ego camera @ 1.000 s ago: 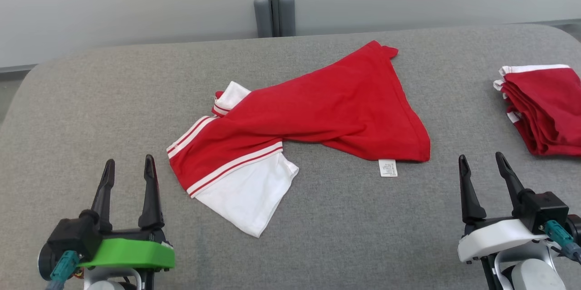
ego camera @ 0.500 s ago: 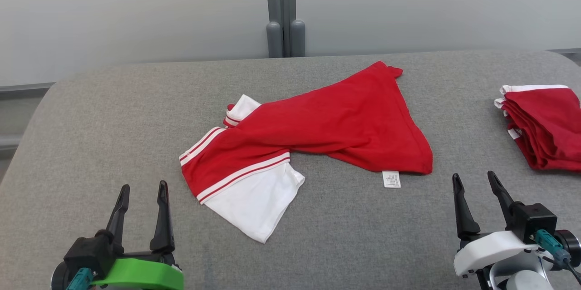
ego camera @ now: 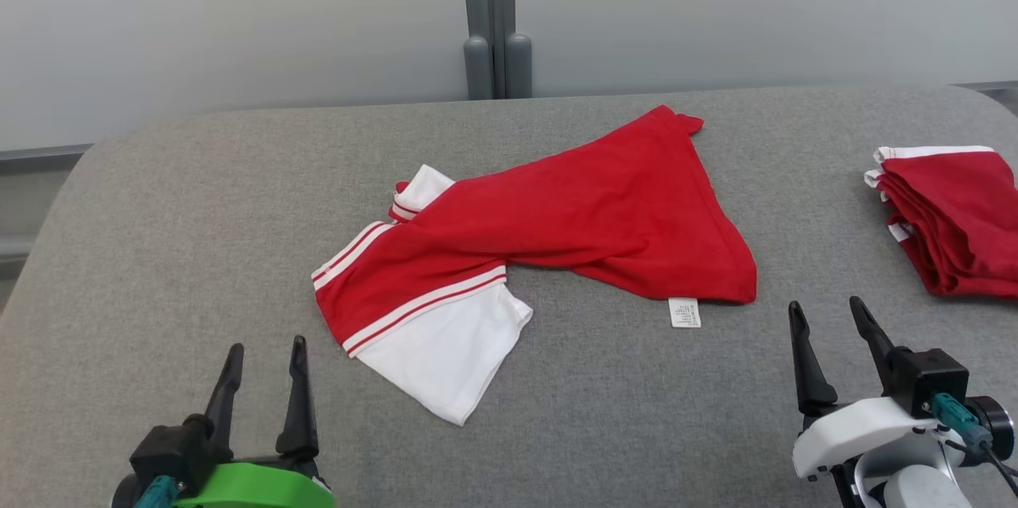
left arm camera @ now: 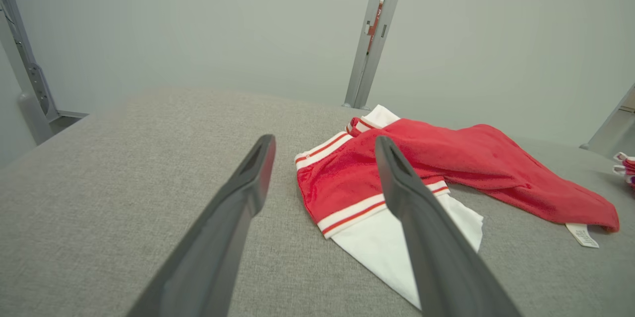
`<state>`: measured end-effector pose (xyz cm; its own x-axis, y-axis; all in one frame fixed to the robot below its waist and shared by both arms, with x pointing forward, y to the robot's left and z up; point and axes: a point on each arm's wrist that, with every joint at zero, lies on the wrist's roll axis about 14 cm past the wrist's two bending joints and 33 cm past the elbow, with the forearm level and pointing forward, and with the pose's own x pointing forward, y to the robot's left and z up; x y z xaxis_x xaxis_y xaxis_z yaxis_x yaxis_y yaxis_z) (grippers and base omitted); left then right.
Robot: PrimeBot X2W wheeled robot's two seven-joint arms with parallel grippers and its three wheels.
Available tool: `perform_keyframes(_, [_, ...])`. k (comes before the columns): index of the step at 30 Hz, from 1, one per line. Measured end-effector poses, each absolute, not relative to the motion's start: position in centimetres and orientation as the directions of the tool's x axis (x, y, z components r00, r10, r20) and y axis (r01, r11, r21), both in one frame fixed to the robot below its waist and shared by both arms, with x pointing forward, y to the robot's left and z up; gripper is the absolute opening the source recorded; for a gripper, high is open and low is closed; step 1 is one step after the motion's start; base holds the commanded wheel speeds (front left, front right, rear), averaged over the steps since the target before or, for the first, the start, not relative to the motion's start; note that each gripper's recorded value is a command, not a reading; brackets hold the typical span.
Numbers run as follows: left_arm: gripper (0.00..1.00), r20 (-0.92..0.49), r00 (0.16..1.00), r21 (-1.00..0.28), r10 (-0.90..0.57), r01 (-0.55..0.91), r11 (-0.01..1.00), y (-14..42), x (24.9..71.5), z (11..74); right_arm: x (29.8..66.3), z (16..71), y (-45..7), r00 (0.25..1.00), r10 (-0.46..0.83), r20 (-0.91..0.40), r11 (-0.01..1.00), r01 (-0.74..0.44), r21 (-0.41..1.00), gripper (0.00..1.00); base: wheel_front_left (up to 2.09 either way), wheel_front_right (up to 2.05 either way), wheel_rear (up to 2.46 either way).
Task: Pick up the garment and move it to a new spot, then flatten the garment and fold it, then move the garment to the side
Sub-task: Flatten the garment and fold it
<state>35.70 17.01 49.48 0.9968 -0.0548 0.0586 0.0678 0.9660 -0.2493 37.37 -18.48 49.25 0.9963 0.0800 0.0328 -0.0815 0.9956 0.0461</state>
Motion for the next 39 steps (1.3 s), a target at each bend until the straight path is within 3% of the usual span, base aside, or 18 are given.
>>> perform_keyframes(9, [1.0, -0.142, 0.956, -0.341, -0.257, 0.196, 0.919, 10.1, 35.1, 43.3, 40.0, 45.4, -19.0, 0.968, 0.108, -0.226, 0.993, -0.096, 0.064, 1.0, 0.0, 0.0, 0.0])
perform_keyframes(16, [1.0, -0.301, 0.874, -0.38, -0.381, 0.257, 0.889, 6.3, 35.2, 39.3, 43.3, 44.0, -18.9, 0.939, 0.115, -0.323, 0.993, -0.095, 0.075, 1.0, 0.0, 0.0, 0.0])
perform_keyframes(22, [1.0, -0.399, 0.83, -0.394, -0.39, 0.229, 0.89, 5.7, 35.0, 36.8, 44.5, 41.9, -18.2, 0.908, 0.132, -0.397, 0.991, -0.113, 0.071, 1.0, 0.0, 0.0, 0.0])
perform_keyframes(39, [1.0, -0.492, 0.795, -0.419, -0.355, 0.141, 0.897, 5.2, 36.2, 35.2, 45.9, 38.8, -14.7, 0.849, 0.212, -0.484, 0.975, -0.147, 0.17, 1.0, 0.0, 0.0, 0.0])
